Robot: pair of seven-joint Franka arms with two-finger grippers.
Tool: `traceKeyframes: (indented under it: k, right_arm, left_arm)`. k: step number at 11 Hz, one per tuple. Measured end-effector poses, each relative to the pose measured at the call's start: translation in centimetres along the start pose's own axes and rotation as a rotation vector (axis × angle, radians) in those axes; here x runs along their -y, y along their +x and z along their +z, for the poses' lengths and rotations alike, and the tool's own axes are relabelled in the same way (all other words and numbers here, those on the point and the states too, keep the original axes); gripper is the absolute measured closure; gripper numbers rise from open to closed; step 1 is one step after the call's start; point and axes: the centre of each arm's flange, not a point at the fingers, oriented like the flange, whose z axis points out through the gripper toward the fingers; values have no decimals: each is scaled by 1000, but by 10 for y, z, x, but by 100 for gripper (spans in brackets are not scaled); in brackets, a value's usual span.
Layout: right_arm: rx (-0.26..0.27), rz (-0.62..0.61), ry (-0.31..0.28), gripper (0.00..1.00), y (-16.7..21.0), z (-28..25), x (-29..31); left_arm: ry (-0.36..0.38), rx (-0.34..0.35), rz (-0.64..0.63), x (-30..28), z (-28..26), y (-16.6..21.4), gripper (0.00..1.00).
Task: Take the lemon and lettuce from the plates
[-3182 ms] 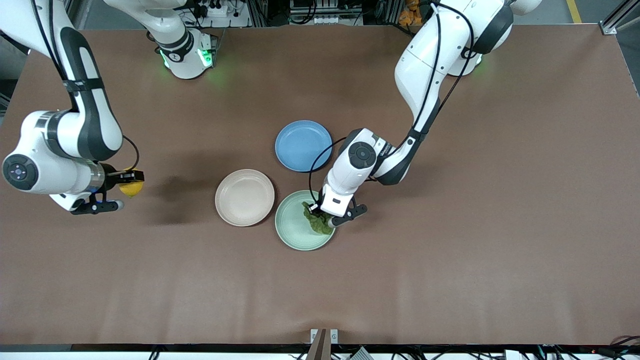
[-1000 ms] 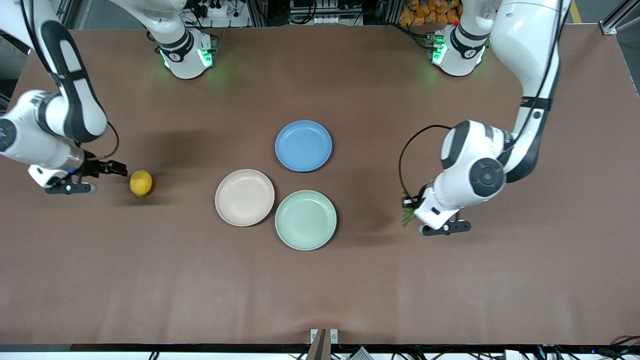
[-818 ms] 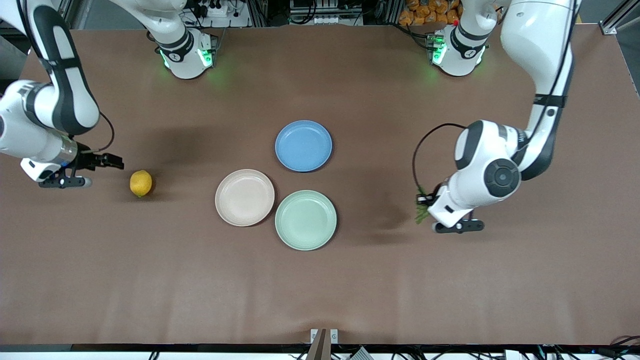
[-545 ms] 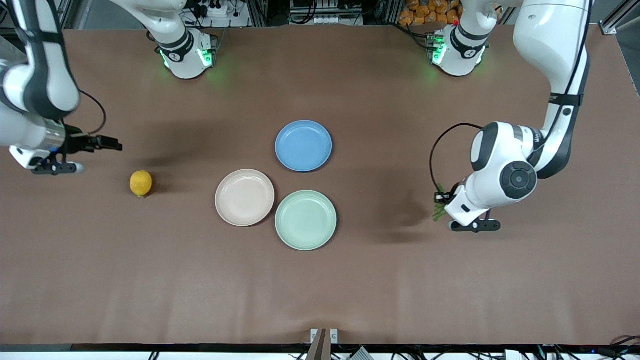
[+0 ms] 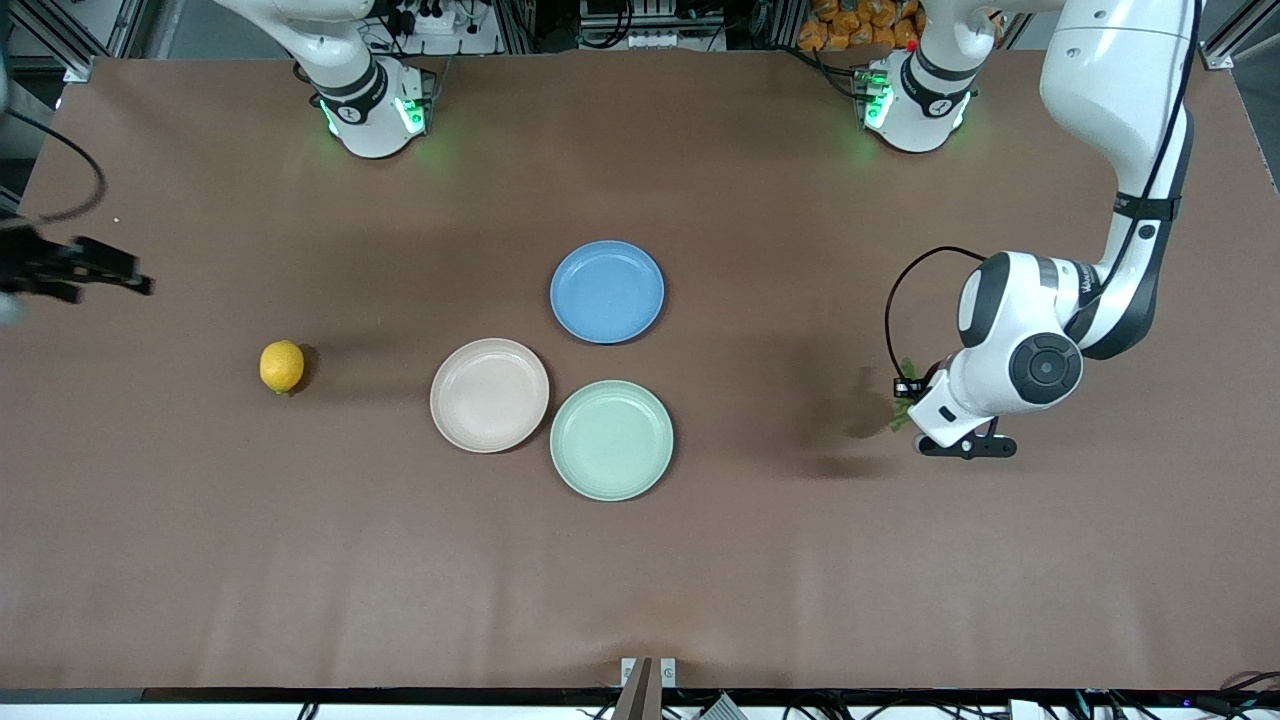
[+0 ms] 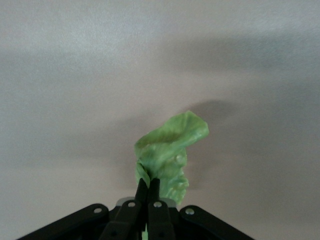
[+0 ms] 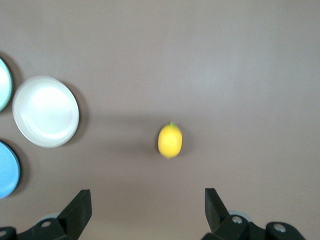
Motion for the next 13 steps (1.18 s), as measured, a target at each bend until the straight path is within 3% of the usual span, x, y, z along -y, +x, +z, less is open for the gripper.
traceKeyframes:
  k: [2,4,7,11,12,13]
  right_arm:
    - [-84,-17,-28,0,3,-54,10]
    - [-91,-1,-33,0,1,-60,1]
    - [-80,48,-30,0,3,-55,-2]
    - [-20,109,-122,0,9,-47,42]
    - [-27,97,-126,0,10,-51,54]
    - [-35,81,-127,0,7,-59,65]
  left_arm:
    - [24,3,3,7,11,3,98]
    - [42,-3,10,14,21,7,96]
    - [64,-10,47,15,26,10,58]
    - [62,-28,47,15,17,13,9]
    - [62,-36,46,15,13,14,0]
    - [61,-45,45,16,8,14,0]
